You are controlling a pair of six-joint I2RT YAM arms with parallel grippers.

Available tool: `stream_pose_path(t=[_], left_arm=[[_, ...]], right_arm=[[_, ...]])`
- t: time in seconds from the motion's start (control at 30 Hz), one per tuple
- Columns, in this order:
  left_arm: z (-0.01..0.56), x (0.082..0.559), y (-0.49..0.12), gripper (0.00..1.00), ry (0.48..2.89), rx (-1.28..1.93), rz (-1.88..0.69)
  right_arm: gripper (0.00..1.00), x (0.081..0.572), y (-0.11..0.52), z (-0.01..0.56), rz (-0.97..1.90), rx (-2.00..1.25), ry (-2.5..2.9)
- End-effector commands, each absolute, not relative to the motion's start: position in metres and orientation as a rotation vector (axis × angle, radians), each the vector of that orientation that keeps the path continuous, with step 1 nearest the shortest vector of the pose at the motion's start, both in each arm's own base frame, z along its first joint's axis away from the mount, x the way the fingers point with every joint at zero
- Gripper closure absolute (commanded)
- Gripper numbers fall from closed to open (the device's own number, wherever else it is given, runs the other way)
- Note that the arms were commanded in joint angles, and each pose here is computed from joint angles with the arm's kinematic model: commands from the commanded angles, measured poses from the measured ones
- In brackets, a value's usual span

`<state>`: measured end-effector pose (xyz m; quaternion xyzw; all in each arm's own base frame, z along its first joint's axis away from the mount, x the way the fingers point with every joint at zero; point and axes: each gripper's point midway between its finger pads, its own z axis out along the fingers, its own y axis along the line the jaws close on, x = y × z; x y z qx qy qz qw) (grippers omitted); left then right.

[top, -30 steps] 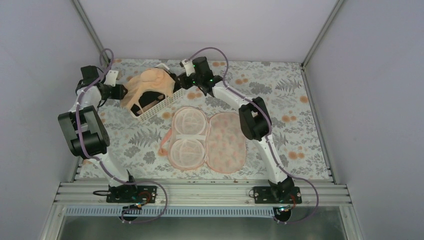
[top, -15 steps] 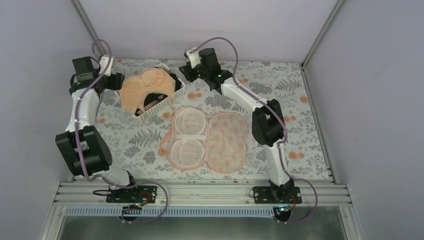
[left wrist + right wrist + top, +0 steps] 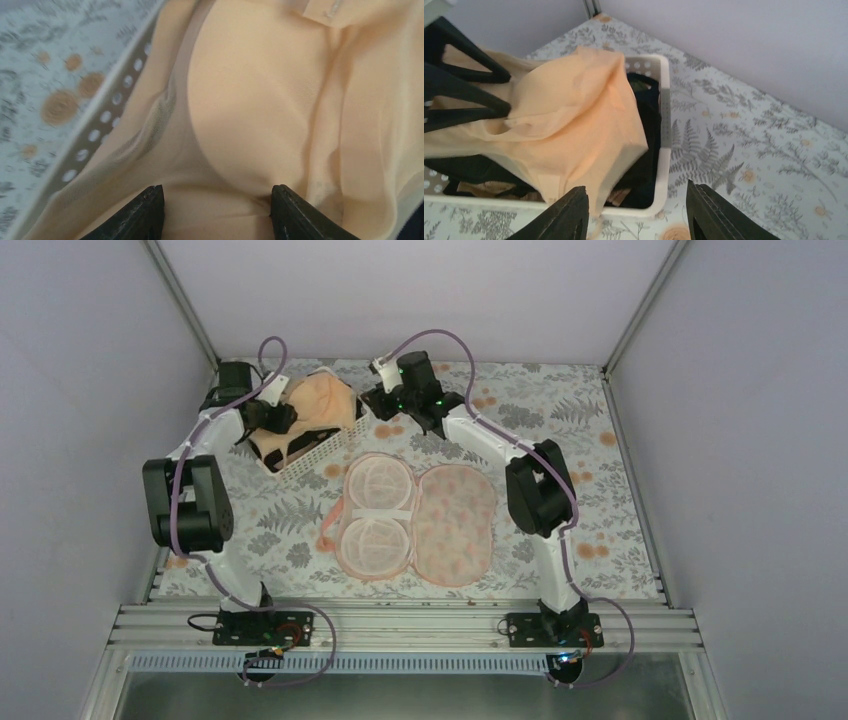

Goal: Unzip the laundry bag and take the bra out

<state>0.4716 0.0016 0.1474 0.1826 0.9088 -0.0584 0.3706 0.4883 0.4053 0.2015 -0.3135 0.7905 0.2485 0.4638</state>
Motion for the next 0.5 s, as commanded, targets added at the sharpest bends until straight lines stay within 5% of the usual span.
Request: stream_pose_path(t=[0.0,0.47], left_arm=[[0.126,0.487,-0.001,0.45,2.362,0.413,-0.149],[0.106,0.504,0.008,0.44,2.364,0.311,-0.134]], right_arm=[[0.48,0.475,0.404,0.217,0.629,-0.761,1.912],[0.48,0.463,0.404,0.194,0.662,-0.769,1.97]])
